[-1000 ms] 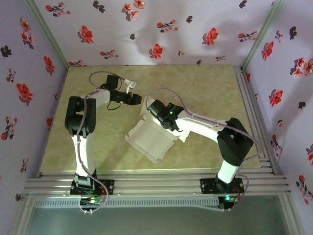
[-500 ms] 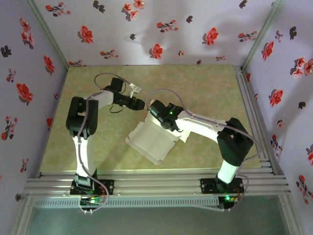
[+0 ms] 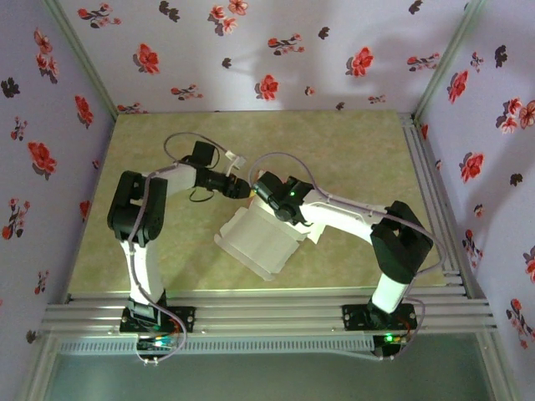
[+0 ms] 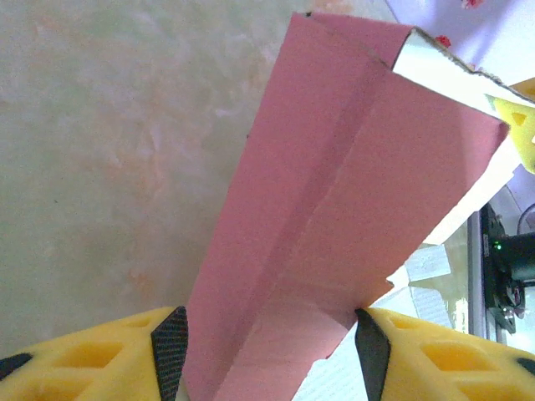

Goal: Fold the paper box

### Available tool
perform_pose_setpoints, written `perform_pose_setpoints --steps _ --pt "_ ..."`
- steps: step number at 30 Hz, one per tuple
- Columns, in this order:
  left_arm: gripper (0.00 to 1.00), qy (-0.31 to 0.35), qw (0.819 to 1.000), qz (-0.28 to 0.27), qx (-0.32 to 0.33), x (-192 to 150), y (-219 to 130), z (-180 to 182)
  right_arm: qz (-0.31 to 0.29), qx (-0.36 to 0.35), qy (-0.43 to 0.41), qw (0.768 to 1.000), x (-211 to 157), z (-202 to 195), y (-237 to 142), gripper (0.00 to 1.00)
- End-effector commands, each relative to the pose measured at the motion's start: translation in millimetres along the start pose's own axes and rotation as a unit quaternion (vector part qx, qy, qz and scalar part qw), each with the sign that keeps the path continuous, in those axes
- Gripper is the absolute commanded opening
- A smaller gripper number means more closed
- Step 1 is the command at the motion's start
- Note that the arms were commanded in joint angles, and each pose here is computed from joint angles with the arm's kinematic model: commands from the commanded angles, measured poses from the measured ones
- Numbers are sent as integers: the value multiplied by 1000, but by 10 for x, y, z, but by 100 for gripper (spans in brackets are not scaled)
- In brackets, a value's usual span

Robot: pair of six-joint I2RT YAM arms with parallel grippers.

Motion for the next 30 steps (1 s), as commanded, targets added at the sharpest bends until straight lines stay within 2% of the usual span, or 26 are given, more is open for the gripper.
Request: perform_pose_setpoints --steps 1,10,19,26,30 --pt "58 29 999 -32 10 107 -42 -111 -6 -12 -6 1000 9 -6 -62 0" --pt "50 33 998 -50 33 129 -2 -59 -13 -13 -6 1000 32 -2 -114 0" --pt "36 41 996 -69 38 167 37 -66 -16 -11 -7 1000 45 8 -136 0" --pt "27 45 993 -77 79 138 73 -34 -15 -18 -11 1000 68 10 -157 0" --pt "28 36 991 -94 91 123 66 -48 -1 -49 -26 998 113 17 -162 0"
Point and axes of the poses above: each hand's point on the last joint's axis, 136 mm out from that joint toward the fingers, its own y axis out along the fingers, its own z axis along the line the jaws close on, x = y × z, the point moved 8 cm from there along -y, back along the fingers, and after that the axes turned 10 degrees about -y, right-handed, at the moved point
